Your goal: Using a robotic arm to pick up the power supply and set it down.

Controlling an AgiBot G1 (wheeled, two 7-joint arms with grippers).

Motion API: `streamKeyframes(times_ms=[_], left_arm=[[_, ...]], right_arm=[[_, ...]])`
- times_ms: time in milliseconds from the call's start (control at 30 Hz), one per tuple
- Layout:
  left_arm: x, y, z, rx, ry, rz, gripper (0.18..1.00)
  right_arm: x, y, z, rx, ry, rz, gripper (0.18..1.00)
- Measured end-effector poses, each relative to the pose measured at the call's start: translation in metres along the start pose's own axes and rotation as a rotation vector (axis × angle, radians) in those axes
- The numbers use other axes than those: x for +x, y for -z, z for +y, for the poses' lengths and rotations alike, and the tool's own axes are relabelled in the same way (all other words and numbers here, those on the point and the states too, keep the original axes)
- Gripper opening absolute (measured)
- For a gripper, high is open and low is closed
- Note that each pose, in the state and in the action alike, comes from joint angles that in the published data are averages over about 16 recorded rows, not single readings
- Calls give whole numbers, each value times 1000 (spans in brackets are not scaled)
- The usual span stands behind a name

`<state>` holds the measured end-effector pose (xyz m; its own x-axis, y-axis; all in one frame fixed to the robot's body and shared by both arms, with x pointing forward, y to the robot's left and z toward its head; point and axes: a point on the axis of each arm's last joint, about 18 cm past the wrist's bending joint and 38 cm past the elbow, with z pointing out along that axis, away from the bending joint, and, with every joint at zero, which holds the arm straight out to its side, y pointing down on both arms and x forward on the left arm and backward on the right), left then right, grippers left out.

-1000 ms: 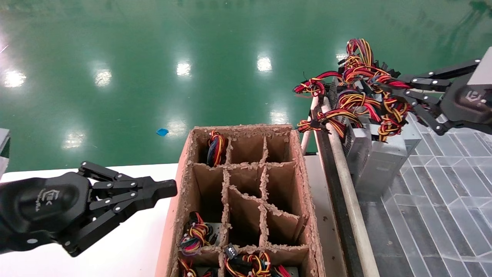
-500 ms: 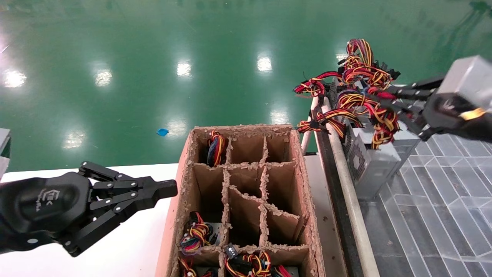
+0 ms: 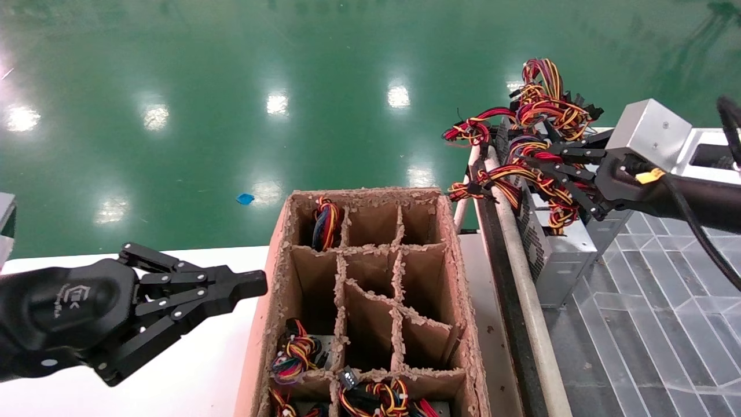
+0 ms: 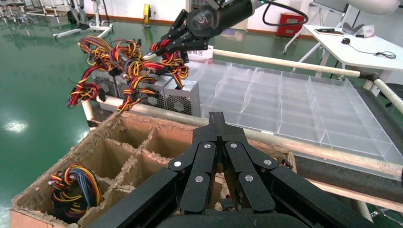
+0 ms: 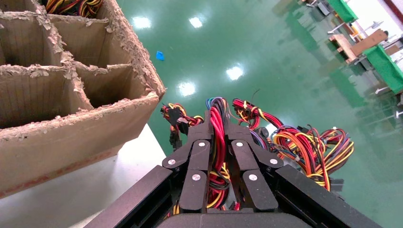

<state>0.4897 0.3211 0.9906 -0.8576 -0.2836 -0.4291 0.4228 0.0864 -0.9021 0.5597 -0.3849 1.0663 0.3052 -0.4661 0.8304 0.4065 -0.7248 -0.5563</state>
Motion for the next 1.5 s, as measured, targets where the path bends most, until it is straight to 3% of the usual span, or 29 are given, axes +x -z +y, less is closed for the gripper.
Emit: streamKeyframes(times_ms=[467, 667, 1033, 1500], left_arm=[[0, 0, 0, 0, 0, 0, 191], [0, 0, 0, 0, 0, 0, 191], [0, 0, 0, 0, 0, 0, 191], [0, 0, 0, 0, 0, 0, 191]], right_arm=[[6, 2, -12, -7, 11, -18, 287], [7, 1, -22, 47, -6, -12, 383], [-4, 0, -32, 174, -29, -20, 638], [-34, -3, -38, 264, -117, -153, 909]])
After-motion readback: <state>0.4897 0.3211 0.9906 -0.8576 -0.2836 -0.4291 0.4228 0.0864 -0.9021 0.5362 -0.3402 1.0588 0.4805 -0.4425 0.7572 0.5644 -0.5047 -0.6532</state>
